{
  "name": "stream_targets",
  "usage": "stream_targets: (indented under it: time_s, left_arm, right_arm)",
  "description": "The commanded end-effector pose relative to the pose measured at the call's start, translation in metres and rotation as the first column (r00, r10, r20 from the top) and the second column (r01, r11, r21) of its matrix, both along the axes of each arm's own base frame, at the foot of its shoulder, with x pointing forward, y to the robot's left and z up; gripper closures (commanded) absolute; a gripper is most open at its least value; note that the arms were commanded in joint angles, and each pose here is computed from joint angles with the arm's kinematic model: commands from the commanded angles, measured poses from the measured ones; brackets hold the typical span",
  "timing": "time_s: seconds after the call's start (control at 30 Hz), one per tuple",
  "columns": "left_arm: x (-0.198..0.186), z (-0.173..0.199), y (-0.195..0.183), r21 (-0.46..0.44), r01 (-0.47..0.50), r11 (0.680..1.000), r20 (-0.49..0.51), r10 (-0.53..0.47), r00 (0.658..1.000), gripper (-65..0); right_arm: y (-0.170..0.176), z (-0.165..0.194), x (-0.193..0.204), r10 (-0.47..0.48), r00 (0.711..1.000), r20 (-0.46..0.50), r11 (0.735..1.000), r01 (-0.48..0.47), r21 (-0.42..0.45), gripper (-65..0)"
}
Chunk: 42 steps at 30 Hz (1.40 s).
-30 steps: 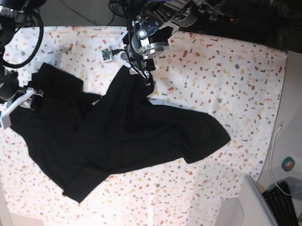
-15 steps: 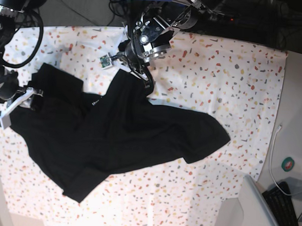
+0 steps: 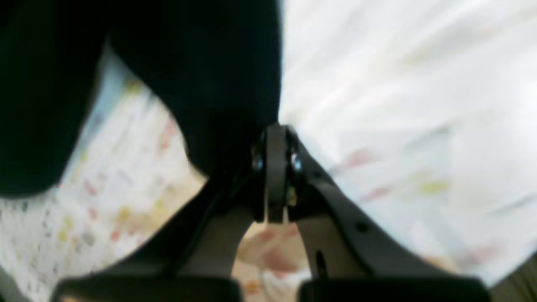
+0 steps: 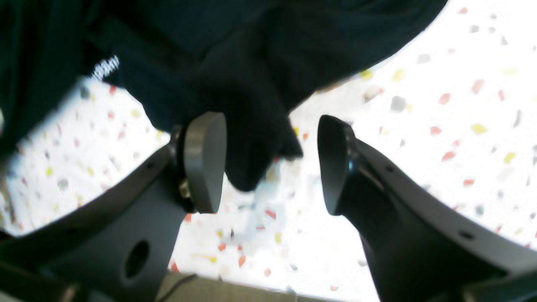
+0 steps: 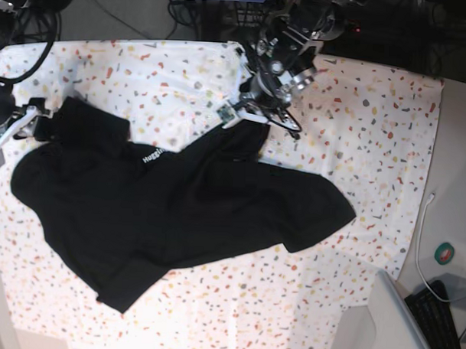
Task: Layout the t-shirt on the table in an organized manner, then fold the t-shirt properly
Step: 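Pull the collar edge away from the right gripper to spread the shirt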
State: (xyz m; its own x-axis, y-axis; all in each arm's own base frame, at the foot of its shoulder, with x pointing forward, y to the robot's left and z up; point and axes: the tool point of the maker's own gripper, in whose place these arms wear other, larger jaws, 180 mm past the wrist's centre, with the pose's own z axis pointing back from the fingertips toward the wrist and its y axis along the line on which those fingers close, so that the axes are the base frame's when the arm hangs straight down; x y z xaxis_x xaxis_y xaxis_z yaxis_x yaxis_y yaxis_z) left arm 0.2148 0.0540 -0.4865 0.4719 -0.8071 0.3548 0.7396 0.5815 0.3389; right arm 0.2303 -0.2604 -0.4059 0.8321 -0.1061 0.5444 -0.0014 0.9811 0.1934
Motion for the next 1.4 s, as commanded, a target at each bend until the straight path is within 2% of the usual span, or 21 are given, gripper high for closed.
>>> stream_targets:
  time_s: [0.0,0.17,0.37,0.43,0.5,0.57,0.63,0.67,0.7,0.77,0.87,1.03,1.1,1.23,1.3,1.37]
  left_arm:
    - [0.005,0.001,0.012,0.037,-0.035,0.999,0.003,0.035,0.999,0.0]
    - [-0.003,-0.003,0.069,0.103,-0.139,0.985,-0.006,0.140,0.990,0.0]
    - [-0.027,0.018,0.115,0.146,-0.218,0.965,0.030,0.216,0.976,0.0]
    - [-0.031,0.022,0.127,0.126,-0.269,0.955,0.031,0.267,0.963,0.0]
    - [-0.033,0.029,0.138,0.057,-0.355,0.933,0.028,0.354,0.935,0.0]
    - [-0.034,0.039,0.146,-0.058,-0.451,0.891,0.013,0.452,0.892,0.0]
    - [-0.035,0.052,0.150,-0.195,-0.539,0.820,-0.021,0.546,0.838,0.0]
    - [-0.037,0.057,0.152,-0.262,-0.576,0.774,-0.046,0.586,0.809,0.0]
    - [-0.038,0.061,0.153,-0.324,-0.606,0.727,-0.075,0.618,0.782,-4.4]
    - [-0.039,0.067,0.155,-0.400,-0.636,0.660,-0.117,0.652,0.749,-11.4]
    - [-0.037,0.073,0.156,-0.474,-0.653,0.591,-0.163,0.670,0.724,-12.2]
    - [-0.025,0.079,0.139,-0.567,-0.646,0.512,-0.217,0.663,0.716,-14.2]
    - [-0.021,0.074,0.132,-0.589,-0.653,0.476,-0.257,0.656,0.710,-22.4]
    - [-0.015,0.056,0.128,-0.609,-0.696,0.380,-0.351,0.658,0.666,-50.5]
    - [-0.012,0.049,0.127,-0.616,-0.713,0.335,-0.387,0.659,0.645,-60.2]
    - [-0.008,0.045,0.123,-0.622,-0.720,0.308,-0.413,0.653,0.635,-63.0]
  right_arm:
    - [-0.004,0.011,0.008,0.007,0.999,0.047,1.000,-0.007,-0.011,-32.7]
    - [-0.003,0.009,0.005,0.000,0.997,0.082,1.000,0.001,-0.007,-32.7]
    - [-0.005,0.010,0.006,0.001,0.996,0.084,1.000,0.000,-0.012,-32.7]
    - [-0.004,0.011,0.007,0.003,0.996,0.088,1.000,-0.002,-0.013,-32.7]
    - [-0.003,0.012,0.009,0.006,0.996,0.090,1.000,-0.005,-0.012,-32.7]
    - [0.003,0.010,0.010,0.025,0.996,0.086,1.000,-0.024,-0.007,-32.7]
    - [0.006,0.010,0.011,0.047,0.996,0.082,0.999,-0.046,-0.013,-32.7]
    - [0.008,0.009,0.011,0.057,0.995,0.080,0.998,-0.056,-0.013,-32.7]
    - [0.010,0.008,0.012,0.064,0.995,0.078,0.998,-0.064,-0.012,-32.7]
    - [0.013,0.008,0.012,0.073,0.994,0.076,0.997,-0.072,-0.010,-32.7]
    - [0.013,0.008,0.012,0.073,0.994,0.076,0.997,-0.072,-0.010,-32.7]
    - [0.015,0.006,0.011,0.080,0.994,0.071,0.997,-0.079,-0.009,-32.7]
    - [0.015,0.005,0.010,0.080,0.995,0.068,0.997,-0.079,-0.009,-32.7]
    - [0.014,0.004,0.008,0.076,0.995,0.064,0.997,-0.076,-0.009,-32.7]
    - [0.014,0.004,0.008,0.076,0.995,0.064,0.997,-0.076,-0.009,-32.7]
    - [0.014,0.003,0.008,0.074,0.995,0.059,0.997,-0.074,-0.005,-32.7]
